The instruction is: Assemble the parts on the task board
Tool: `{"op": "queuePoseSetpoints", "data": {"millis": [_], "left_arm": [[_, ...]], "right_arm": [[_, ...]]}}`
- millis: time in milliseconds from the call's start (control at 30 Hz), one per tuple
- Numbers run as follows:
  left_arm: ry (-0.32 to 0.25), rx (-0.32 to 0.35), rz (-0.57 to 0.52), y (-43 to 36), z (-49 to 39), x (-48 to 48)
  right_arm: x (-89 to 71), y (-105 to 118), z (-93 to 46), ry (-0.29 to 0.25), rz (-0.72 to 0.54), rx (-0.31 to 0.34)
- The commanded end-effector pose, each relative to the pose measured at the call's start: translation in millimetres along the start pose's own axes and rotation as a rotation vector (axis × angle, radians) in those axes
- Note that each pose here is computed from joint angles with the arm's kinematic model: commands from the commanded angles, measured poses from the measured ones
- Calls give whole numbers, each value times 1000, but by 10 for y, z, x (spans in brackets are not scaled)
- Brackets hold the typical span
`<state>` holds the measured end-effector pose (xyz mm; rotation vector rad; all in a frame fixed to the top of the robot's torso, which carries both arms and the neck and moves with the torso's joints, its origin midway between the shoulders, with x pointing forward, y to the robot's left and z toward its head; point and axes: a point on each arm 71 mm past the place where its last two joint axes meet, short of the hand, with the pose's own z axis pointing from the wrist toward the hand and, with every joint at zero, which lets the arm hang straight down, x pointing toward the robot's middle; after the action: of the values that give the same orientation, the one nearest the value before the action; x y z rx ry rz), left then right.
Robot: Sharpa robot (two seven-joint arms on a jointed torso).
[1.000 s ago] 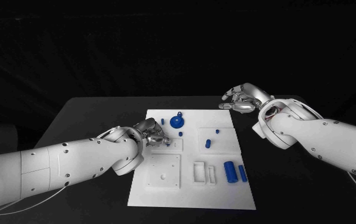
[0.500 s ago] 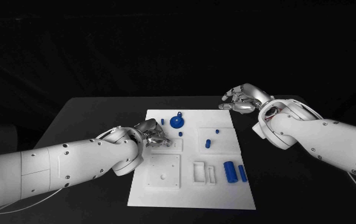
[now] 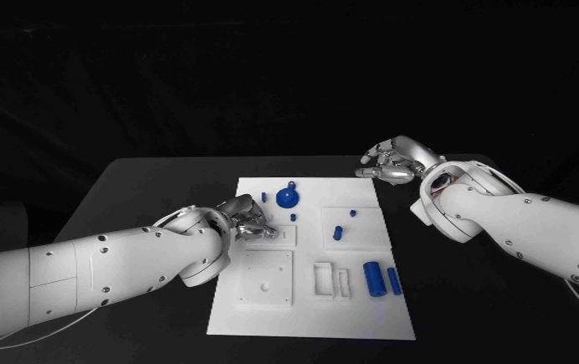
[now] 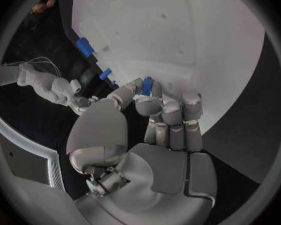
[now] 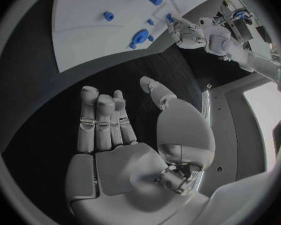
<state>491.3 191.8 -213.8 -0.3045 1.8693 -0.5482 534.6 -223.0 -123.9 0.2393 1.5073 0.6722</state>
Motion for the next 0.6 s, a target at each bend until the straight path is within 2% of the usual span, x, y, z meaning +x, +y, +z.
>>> {"op": "queuePoseSetpoints", "data": {"millis": [33, 233, 600], "left_arm": [[72, -12, -1, 11, -16, 86], [95, -15, -16, 11, -21, 103], [105, -24, -32, 32, -13, 97]], "right_arm": [[14, 4, -1, 13, 0, -7], [20, 2, -1, 15, 0, -6], [42, -14, 0, 19, 2, -2]]}}
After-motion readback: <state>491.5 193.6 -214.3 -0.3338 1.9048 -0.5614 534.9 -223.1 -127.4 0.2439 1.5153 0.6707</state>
